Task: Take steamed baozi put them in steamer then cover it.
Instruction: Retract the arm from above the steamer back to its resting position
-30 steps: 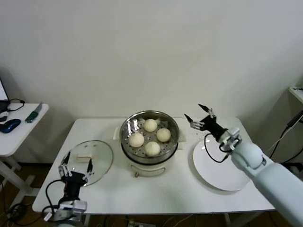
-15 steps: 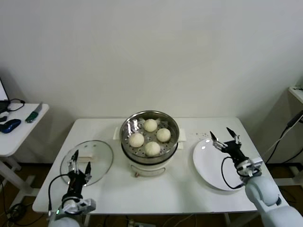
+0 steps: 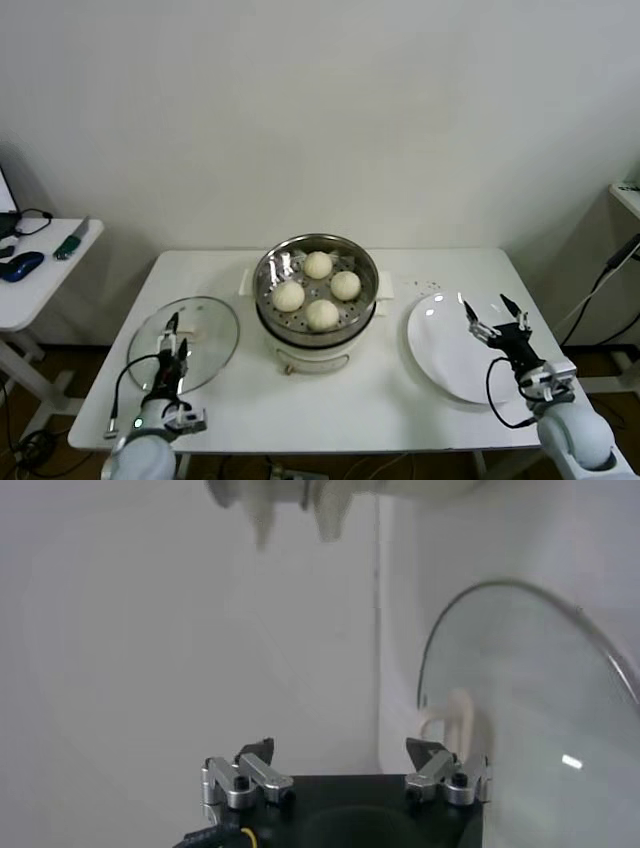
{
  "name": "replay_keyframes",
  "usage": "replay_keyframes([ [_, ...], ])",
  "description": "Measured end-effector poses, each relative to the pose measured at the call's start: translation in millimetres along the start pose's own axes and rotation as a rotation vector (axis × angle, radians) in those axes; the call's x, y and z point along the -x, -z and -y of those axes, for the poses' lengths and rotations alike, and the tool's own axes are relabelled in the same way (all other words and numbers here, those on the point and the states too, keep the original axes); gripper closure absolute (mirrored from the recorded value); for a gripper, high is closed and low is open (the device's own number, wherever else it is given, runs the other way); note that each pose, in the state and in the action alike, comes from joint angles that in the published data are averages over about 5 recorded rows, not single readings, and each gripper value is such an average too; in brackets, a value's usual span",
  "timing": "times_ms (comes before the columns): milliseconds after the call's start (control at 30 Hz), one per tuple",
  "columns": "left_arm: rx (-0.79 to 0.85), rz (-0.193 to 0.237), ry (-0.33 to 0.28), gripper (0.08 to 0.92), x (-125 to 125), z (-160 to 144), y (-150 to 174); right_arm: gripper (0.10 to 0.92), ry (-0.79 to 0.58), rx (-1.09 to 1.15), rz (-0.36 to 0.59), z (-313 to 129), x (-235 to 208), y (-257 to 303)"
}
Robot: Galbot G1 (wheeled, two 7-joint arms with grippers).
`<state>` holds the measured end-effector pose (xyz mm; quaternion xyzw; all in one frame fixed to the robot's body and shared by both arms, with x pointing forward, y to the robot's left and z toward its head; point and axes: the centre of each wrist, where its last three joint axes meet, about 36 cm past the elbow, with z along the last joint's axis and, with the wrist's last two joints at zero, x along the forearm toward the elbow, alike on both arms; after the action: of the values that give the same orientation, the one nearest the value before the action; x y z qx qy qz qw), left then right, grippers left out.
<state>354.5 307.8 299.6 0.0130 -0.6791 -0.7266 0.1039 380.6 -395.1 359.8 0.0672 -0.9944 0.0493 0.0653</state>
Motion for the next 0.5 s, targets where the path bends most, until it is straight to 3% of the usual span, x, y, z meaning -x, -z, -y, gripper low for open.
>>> replay_keyframes([
  [500, 0.104, -0.01, -0.034, 0.177, 39, 21, -14, 0.2, -0.007, -0.016, -0.017, 4, -16, -8],
])
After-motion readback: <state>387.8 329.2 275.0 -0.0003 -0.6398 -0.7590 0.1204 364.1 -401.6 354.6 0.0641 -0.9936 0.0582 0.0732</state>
